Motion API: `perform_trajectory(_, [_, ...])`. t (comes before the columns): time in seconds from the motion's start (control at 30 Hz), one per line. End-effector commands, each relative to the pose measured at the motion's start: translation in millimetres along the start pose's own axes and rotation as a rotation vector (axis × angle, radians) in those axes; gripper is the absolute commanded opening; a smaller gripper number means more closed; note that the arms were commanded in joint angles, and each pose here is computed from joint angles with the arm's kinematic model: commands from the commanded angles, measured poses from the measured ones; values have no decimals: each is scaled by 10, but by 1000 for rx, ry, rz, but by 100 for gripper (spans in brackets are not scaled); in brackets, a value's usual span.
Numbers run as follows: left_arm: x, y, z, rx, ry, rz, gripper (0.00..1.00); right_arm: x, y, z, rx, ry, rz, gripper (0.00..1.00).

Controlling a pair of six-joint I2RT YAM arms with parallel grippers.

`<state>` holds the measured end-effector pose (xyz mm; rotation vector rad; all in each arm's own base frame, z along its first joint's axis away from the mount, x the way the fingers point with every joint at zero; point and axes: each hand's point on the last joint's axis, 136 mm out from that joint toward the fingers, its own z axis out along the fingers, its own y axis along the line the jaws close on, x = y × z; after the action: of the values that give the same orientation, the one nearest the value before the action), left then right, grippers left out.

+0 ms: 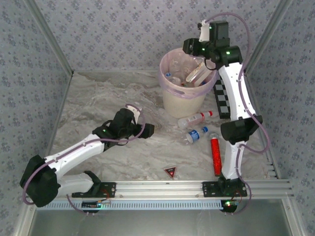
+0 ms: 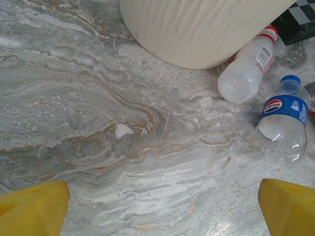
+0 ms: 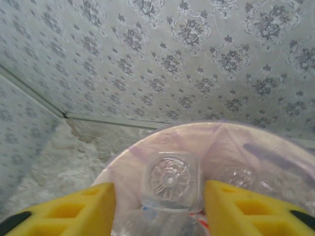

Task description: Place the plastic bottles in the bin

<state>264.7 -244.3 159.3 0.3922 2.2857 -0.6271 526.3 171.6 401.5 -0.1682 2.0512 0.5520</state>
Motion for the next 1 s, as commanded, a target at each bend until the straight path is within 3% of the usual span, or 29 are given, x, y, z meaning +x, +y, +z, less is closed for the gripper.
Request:
perform_trajectory(0.0, [-161,-102,-68,34,-31,-6,98,259,-134,468,71,56,-22,37])
perform_trajectory(0.2, [-102,-66,-134,28,-37,-17,98,631,-208,854,68,158,-15,33])
perform_trajectory(0.4, [-117,-99,-117,41,-32,11,99,340,-79,536,61,85,-41,35])
perform_trajectory(0.47, [-133,-136,-87,53,-26,21,99,178,-23,333,59,42,-48,41])
perform_trajectory(0.6, [-126,-261,-17,82,-1,74,99,-92,46,-154,67,-30,-56,63])
perform_trajectory(0.73, [-89,-428,53,116,31,140,99,-129,-14,-607,103,-52,-37,81])
perform_trajectory(0.87, [-79,-666,141,159,58,218,99,152,-284,-935,170,-26,26,98])
perform_trajectory(0.97, [-70,-874,273,188,88,278,99,529,-633,-1164,222,17,150,100])
